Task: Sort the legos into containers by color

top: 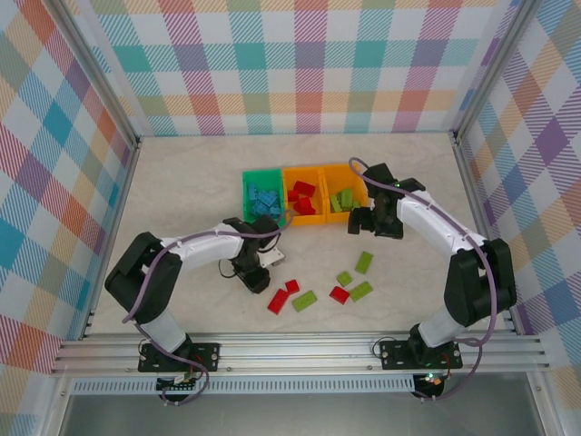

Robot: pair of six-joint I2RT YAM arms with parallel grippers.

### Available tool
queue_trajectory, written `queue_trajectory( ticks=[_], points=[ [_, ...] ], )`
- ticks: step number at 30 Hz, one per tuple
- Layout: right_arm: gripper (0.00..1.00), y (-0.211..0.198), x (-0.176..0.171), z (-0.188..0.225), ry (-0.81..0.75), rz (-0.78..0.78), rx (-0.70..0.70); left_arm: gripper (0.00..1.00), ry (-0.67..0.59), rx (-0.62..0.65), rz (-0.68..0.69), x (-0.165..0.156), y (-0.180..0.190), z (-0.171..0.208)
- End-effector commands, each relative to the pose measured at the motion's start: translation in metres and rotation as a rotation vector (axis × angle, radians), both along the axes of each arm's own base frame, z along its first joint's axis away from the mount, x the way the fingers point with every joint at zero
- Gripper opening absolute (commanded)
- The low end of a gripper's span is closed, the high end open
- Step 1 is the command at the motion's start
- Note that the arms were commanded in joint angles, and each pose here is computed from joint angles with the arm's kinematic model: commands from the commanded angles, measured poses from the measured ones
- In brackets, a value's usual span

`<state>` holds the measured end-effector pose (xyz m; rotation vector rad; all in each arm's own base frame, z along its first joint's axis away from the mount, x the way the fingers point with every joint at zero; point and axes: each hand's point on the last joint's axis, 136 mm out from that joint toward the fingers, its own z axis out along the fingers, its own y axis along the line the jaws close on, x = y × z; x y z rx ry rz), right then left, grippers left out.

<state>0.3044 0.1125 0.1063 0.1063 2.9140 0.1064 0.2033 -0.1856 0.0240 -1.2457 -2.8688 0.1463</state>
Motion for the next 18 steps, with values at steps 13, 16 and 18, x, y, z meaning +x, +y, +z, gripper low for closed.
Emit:
queue_trajectory(
  ticks=[13, 16, 18],
  points=[
    [0.87, -0.001, -0.030, -0.017, 0.063, 0.004, 0.023, 0.26, -0.389, -0.177, 0.402, 0.154, -0.006, 0.122],
    [0.85, 0.000, -0.042, -0.026, 0.095, 0.020, 0.012, 0.26, -0.409, -0.164, 0.494, 0.190, -0.001, 0.129],
    [0.85, 0.001, -0.049, -0.031, 0.120, 0.026, 0.014, 0.26, -0.401, -0.171, 0.538, 0.208, -0.003, 0.130]
  ],
)
